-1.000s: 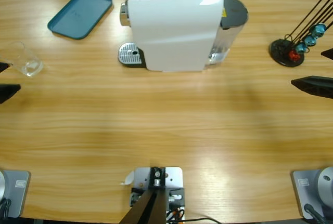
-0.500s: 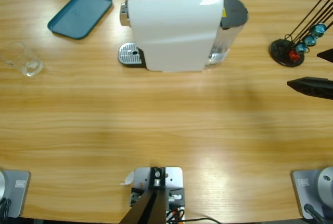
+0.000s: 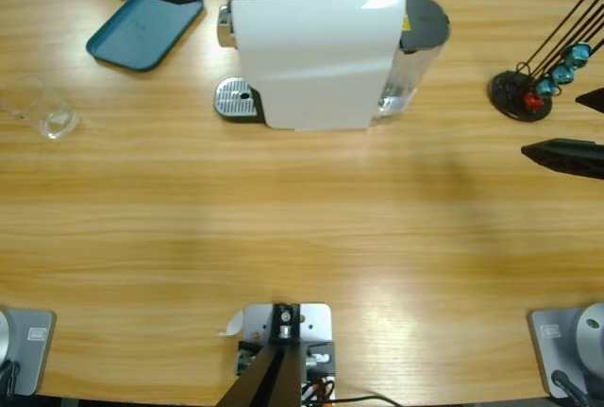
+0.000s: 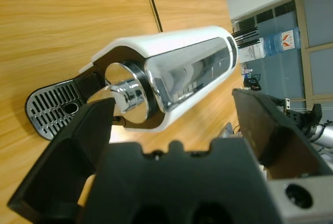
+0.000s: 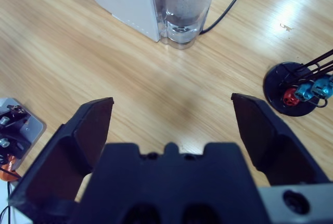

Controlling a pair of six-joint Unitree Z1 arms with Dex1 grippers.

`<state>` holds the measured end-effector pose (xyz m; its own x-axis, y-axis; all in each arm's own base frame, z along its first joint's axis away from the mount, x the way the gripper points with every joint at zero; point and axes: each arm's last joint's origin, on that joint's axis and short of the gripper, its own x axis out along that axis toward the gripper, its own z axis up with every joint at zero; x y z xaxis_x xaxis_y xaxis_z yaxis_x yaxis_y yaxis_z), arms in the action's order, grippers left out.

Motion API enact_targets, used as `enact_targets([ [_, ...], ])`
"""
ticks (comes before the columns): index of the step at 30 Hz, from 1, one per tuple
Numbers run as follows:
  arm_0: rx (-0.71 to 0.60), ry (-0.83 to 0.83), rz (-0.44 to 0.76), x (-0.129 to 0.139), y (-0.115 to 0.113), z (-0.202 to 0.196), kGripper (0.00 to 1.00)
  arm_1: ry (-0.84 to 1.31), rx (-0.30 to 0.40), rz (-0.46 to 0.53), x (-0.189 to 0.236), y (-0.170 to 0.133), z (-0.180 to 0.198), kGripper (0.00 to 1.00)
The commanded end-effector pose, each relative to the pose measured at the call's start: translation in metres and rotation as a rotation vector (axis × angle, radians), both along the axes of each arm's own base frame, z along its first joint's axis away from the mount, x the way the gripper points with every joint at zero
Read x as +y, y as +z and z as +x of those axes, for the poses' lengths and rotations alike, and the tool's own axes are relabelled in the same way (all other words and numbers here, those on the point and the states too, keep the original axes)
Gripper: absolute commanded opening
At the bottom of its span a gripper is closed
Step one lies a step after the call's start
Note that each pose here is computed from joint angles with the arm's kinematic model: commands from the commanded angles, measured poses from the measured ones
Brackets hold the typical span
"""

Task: Pour coffee

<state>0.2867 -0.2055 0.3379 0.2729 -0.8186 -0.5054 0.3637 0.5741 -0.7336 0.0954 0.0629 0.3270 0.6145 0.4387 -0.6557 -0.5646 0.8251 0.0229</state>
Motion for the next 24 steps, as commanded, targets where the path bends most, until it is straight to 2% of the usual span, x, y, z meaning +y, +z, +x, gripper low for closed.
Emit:
enact_targets([
  [1, 0.065, -0.01, -0.029, -0.016, -0.033, 0.023, 0.838, -0.025, 0.033, -0.021, 0.001, -0.009, 0.005, 1.0],
  [3, 0.083, -0.019, -0.039, -0.018, -0.035, 0.023, 0.809, -0.025, 0.033, -0.021, 0.001, -0.009, 0.005, 1.0],
  [6, 0.086, -0.023, -0.043, -0.017, -0.033, 0.017, 0.609, -0.025, 0.032, -0.021, 0.001, -0.009, 0.004, 1.0],
  [10, 0.089, -0.019, -0.048, -0.014, -0.029, 0.011, 0.594, -0.025, 0.029, -0.019, 0.0, -0.009, 0.003, 1.0],
  [11, 0.089, -0.021, -0.049, -0.013, -0.028, 0.008, 0.538, -0.025, 0.029, -0.019, 0.0, -0.009, 0.003, 1.0],
  [12, 0.087, -0.021, -0.05, -0.012, -0.026, 0.005, 0.439, -0.025, 0.029, -0.019, 0.0, -0.009, 0.003, 1.0],
  [13, 0.087, -0.02, -0.051, -0.011, -0.025, 0.003, 0.393, -0.025, 0.028, -0.018, 0.0, -0.009, 0.003, 1.0],
  [16, 0.09, -0.03, -0.056, -0.015, -0.023, -0.003, 0.388, -0.026, 0.027, -0.019, 0.0, -0.009, 0.003, 1.0],
  [17, 0.088, -0.033, -0.058, -0.016, -0.021, -0.005, 0.337, -0.026, 0.027, -0.019, 0.0, -0.009, 0.003, 1.0],
  [18, 0.087, -0.033, -0.061, -0.016, -0.019, -0.006, 0.239, -0.026, 0.026, -0.018, 0.0, -0.009, 0.003, 1.0],
  [21, 0.078, -0.033, -0.069, -0.017, -0.014, -0.009, 0.223, -0.036, 0.027, -0.006, -0.001, -0.008, 0.002, 1.0],
  [23, 0.067, -0.02, -0.068, -0.016, -0.011, -0.011, 0.008, -0.039, 0.027, -0.003, -0.001, -0.008, 0.002, 1.0],
  [24, 0.06, -0.016, -0.069, -0.015, -0.009, -0.011, 0.0, -0.039, 0.026, -0.002, -0.001, -0.008, 0.001, 1.0],
])
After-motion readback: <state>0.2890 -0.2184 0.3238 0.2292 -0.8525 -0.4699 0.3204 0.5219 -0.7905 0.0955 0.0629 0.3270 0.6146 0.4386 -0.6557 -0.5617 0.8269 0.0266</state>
